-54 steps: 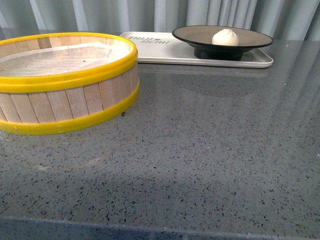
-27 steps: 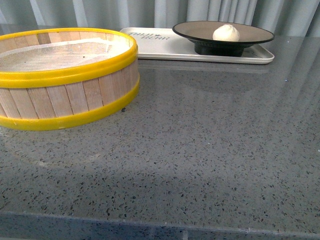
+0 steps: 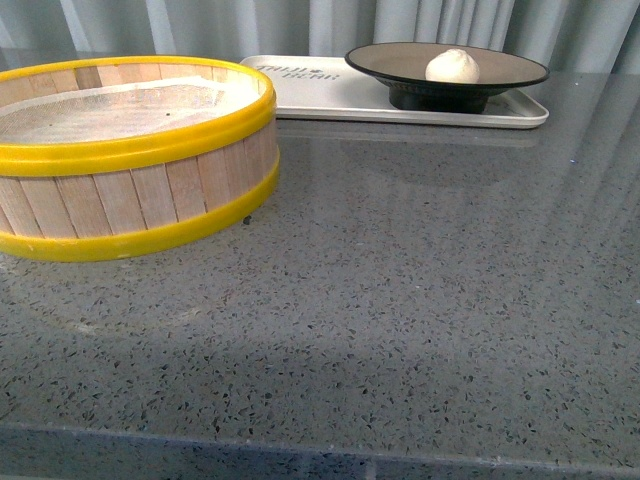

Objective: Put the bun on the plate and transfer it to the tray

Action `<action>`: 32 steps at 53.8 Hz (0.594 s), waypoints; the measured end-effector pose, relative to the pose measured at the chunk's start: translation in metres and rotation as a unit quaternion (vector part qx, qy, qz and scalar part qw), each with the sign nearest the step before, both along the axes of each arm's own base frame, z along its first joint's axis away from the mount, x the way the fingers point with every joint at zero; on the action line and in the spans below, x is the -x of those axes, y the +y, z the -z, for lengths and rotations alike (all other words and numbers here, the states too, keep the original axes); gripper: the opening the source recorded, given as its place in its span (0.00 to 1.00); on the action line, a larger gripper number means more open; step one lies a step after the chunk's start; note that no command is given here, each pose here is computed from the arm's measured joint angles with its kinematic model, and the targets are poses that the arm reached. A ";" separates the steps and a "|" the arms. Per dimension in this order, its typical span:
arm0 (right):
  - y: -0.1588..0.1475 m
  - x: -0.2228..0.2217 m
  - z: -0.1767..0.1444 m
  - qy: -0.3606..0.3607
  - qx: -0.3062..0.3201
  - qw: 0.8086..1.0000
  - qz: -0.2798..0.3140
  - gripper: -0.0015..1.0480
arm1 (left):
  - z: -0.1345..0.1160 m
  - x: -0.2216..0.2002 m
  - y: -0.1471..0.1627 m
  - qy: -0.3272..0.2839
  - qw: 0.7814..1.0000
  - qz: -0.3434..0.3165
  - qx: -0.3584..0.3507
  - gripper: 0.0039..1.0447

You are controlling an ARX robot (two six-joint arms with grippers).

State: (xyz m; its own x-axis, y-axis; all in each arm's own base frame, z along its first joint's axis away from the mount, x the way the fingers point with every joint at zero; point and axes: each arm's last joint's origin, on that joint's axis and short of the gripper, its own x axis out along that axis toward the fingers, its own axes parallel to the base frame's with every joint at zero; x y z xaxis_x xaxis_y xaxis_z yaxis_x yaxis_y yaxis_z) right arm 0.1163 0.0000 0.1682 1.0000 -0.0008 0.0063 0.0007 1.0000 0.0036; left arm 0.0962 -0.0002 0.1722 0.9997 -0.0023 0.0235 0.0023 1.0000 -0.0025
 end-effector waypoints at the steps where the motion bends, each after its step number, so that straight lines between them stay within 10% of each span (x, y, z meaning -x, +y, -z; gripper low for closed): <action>1: 0.000 0.000 0.000 0.000 0.000 1.000 0.000 0.02 | 0.000 0.000 0.000 0.000 1.000 0.000 0.000 0.94; 32: 0.000 0.012 0.003 0.010 0.000 1.000 0.000 0.02 | 0.000 0.000 0.000 0.000 1.000 0.000 0.000 0.94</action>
State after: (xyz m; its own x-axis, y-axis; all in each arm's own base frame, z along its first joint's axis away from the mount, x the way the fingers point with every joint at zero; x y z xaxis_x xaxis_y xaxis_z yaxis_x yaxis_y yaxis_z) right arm 0.1042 0.0000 0.1653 0.9999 -0.0008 -0.0139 0.0008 1.0000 0.0036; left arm 0.0962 -0.0002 0.1722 0.9997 -0.0023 0.0235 0.0023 1.0000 -0.0025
